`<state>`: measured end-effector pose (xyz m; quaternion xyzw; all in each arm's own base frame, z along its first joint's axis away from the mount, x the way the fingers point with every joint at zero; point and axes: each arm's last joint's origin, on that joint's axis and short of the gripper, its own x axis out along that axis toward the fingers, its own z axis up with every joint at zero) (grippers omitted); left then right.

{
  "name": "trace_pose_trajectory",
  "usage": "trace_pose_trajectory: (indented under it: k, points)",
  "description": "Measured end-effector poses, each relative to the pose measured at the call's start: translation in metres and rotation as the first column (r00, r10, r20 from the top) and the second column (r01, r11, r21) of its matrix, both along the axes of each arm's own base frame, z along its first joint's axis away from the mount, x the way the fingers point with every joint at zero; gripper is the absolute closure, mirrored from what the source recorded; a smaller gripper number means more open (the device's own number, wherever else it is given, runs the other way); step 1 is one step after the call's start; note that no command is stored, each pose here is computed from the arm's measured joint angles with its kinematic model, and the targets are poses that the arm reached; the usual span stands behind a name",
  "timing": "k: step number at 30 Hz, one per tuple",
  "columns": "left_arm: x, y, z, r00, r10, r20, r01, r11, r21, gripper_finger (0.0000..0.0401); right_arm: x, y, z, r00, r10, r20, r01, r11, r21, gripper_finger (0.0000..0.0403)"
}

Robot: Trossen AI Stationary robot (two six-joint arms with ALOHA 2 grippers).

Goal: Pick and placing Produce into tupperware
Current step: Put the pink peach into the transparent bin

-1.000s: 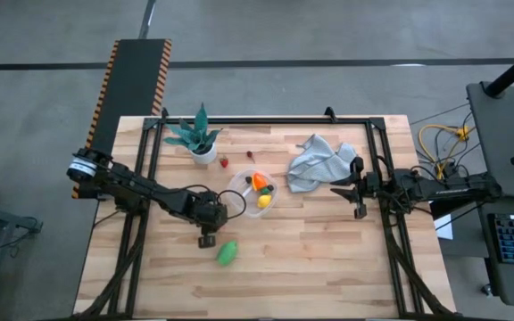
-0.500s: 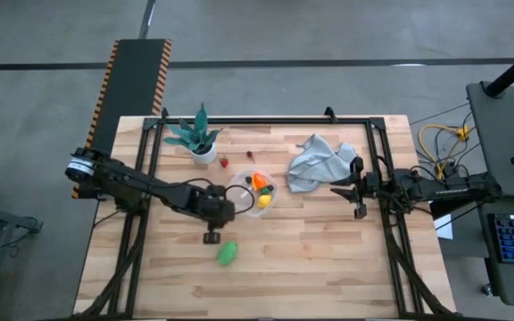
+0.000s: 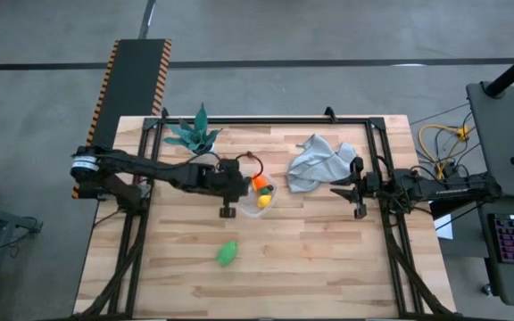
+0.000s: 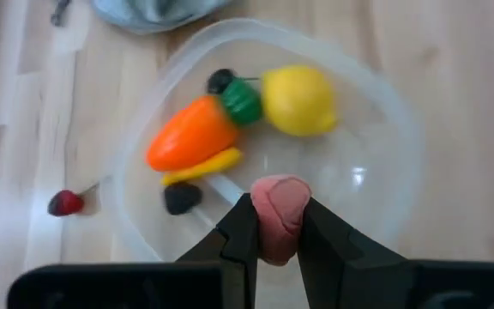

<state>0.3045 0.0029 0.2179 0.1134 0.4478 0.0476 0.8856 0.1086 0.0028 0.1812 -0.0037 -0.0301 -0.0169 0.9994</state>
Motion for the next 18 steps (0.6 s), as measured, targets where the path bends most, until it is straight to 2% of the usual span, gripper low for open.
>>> trace_pose_trajectory:
  k: [7, 14, 18]
  points:
    - [0.010, 0.019, -0.028, 0.995, 0.046, -0.086, -0.046, 0.999, 0.007, 0.0363, 0.000, 0.000, 0.000, 1.000, 0.000, 0.000, 0.000, 1.000, -0.001, 0.0326]
    - [0.018, 0.022, -0.047, 0.988, 0.036, -0.152, -0.034, 0.999, 0.015, 0.0362, 0.000, 0.000, 0.000, 1.000, -0.001, -0.001, 0.001, 1.000, -0.016, 0.0328]
    - [0.019, 0.022, -0.049, 0.987, 0.033, -0.159, -0.032, 0.999, 0.011, 0.0336, 0.000, 0.000, 0.000, 1.000, -0.001, -0.001, 0.001, 1.000, -0.016, 0.0323]
